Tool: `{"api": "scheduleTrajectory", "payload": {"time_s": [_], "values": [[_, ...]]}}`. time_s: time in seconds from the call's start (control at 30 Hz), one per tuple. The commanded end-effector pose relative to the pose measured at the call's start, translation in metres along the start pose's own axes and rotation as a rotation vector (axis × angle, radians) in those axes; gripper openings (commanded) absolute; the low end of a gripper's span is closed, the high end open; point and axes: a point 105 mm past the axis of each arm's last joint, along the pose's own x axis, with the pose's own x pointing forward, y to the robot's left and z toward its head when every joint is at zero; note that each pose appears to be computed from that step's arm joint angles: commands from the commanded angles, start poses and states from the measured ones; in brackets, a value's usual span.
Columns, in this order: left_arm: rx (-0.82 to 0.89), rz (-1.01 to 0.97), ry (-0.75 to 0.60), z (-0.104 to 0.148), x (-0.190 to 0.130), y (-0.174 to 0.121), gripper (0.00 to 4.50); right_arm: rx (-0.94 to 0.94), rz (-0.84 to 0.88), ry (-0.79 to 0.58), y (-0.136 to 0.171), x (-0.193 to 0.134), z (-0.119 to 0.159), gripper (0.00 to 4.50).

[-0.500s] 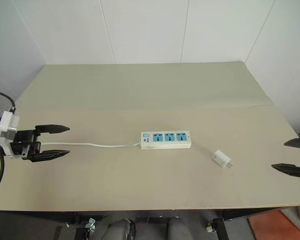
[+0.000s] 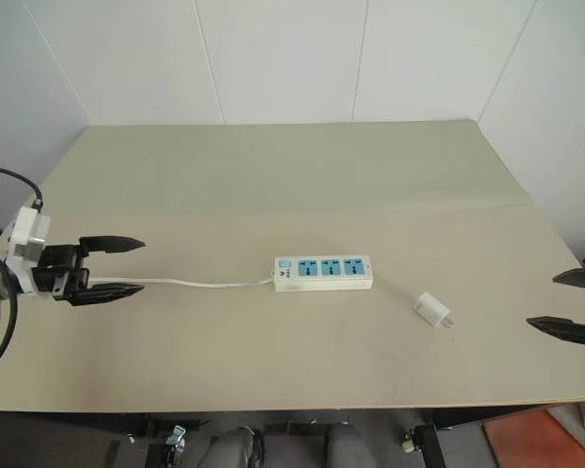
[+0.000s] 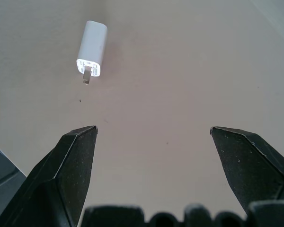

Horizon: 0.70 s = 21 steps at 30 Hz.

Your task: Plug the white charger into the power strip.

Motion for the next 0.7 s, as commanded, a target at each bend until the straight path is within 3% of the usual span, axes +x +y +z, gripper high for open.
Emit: {"api": "scheduleTrajectory", "payload": {"time_s": [0.03, 0.5, 0.7], "values": [[0.046, -0.003, -0.007, 0.004, 0.004, 0.004, 4.47, -0.016, -0.054, -0.042, -0.005, -0.008, 0.010, 4.50], [0.103, -0.111, -0.097, -0.022, 0.123, 0.027, 4.47, -0.108, -0.067, -0.302, 0.021, 0.016, 0.091, 4.50], [0.089, -0.180, -0.011, -0.033, 0.156, 0.020, 4.47, -0.151, -0.061, -0.405, 0.048, 0.020, 0.128, 4.50]]}}
